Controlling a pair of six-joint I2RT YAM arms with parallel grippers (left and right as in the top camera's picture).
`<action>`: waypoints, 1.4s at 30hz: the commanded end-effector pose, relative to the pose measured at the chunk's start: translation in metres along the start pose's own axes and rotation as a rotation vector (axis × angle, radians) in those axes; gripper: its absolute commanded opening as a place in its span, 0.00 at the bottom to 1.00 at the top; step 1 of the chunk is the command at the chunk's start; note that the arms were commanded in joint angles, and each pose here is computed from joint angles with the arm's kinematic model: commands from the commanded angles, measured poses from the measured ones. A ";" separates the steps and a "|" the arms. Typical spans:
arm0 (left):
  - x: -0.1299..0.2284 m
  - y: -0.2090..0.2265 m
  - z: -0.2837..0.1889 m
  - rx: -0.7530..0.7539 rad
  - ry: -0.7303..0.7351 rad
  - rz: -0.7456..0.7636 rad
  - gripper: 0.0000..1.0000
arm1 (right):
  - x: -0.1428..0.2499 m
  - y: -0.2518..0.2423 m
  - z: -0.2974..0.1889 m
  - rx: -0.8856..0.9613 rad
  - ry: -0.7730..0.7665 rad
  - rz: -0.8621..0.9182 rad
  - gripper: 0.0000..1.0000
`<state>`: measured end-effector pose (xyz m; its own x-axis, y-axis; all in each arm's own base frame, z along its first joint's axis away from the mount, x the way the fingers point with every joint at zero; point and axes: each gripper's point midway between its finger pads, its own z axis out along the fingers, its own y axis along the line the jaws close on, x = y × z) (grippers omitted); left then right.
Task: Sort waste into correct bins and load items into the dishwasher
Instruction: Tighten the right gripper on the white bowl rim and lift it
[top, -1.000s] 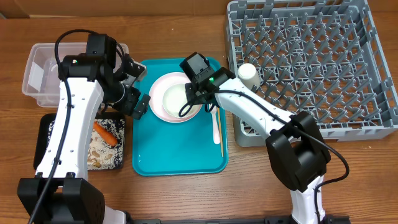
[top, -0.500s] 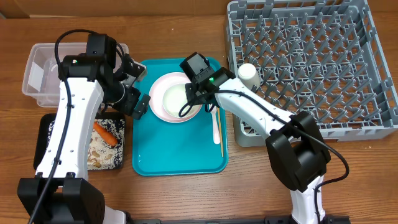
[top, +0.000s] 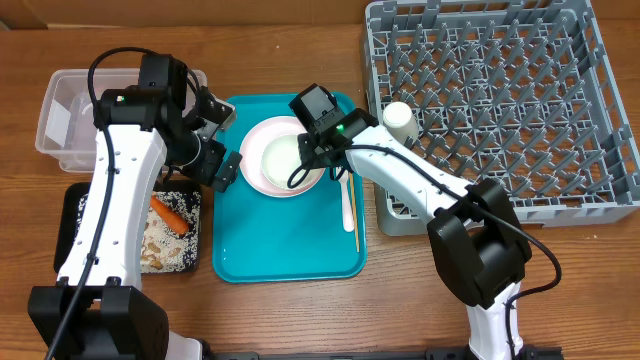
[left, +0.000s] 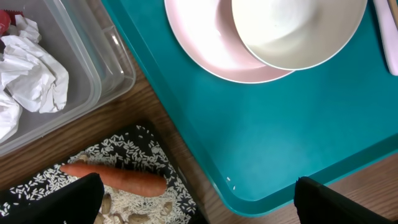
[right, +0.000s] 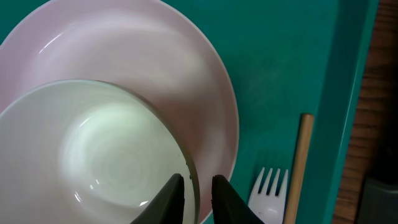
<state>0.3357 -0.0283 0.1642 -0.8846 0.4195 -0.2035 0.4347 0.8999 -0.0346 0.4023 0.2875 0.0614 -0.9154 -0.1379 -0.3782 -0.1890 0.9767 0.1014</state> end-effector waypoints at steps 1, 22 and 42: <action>-0.003 0.003 -0.007 -0.014 -0.023 -0.002 1.00 | 0.005 -0.001 0.004 0.010 0.009 -0.005 0.19; -0.003 0.003 -0.007 -0.014 -0.023 -0.002 1.00 | 0.002 0.003 0.003 -0.009 -0.004 -0.003 0.04; -0.003 0.003 -0.007 -0.014 -0.023 -0.002 1.00 | -0.013 0.018 -0.043 -0.093 -0.032 0.029 0.04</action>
<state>0.3358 -0.0283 0.1642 -0.8846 0.4195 -0.2039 0.4347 0.8999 -0.0344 0.3845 0.2895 0.0683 -0.9392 -0.1356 -0.3155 -0.1903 0.9703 0.1496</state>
